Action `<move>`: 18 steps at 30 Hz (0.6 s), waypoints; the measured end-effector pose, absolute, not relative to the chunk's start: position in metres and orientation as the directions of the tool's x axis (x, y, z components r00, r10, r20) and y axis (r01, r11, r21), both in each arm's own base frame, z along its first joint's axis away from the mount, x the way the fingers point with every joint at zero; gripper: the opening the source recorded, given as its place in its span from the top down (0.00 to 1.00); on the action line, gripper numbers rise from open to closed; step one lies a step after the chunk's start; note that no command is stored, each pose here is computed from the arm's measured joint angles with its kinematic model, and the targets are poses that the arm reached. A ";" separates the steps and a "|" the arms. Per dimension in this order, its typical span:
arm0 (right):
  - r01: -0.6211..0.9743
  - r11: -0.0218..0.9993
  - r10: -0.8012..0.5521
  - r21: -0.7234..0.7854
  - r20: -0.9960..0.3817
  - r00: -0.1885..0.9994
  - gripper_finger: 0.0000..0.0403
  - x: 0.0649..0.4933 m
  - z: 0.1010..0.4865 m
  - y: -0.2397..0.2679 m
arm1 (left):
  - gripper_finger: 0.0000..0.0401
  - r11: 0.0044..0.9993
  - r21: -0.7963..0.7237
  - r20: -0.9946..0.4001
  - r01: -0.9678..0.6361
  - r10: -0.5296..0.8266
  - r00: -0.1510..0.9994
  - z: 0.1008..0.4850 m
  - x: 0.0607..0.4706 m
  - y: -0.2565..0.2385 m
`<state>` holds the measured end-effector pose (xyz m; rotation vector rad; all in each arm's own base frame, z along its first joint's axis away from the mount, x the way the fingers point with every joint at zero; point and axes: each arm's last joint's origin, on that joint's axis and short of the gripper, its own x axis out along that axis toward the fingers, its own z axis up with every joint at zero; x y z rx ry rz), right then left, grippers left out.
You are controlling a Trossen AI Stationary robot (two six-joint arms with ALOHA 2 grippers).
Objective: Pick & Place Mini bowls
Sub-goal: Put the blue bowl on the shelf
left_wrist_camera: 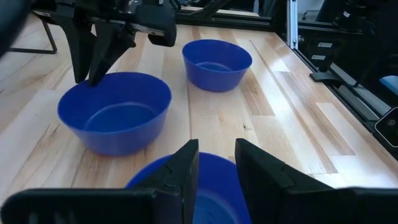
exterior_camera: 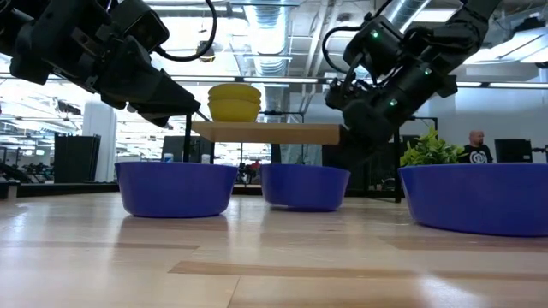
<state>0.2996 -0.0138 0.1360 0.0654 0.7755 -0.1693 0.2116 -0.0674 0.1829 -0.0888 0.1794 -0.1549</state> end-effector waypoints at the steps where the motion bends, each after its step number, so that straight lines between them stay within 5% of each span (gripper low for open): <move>1: 0.175 0.985 -0.127 -0.004 -0.703 0.700 0.85 0.299 0.136 -0.014 | 0.74 0.984 -0.102 -0.171 0.145 -0.161 0.972 0.183 0.212 -0.067; 18: 0.081 0.993 0.007 0.091 -0.706 0.709 0.85 0.300 0.136 -0.010 | 0.74 0.984 -0.101 -0.177 0.145 -0.161 0.971 0.182 0.211 -0.067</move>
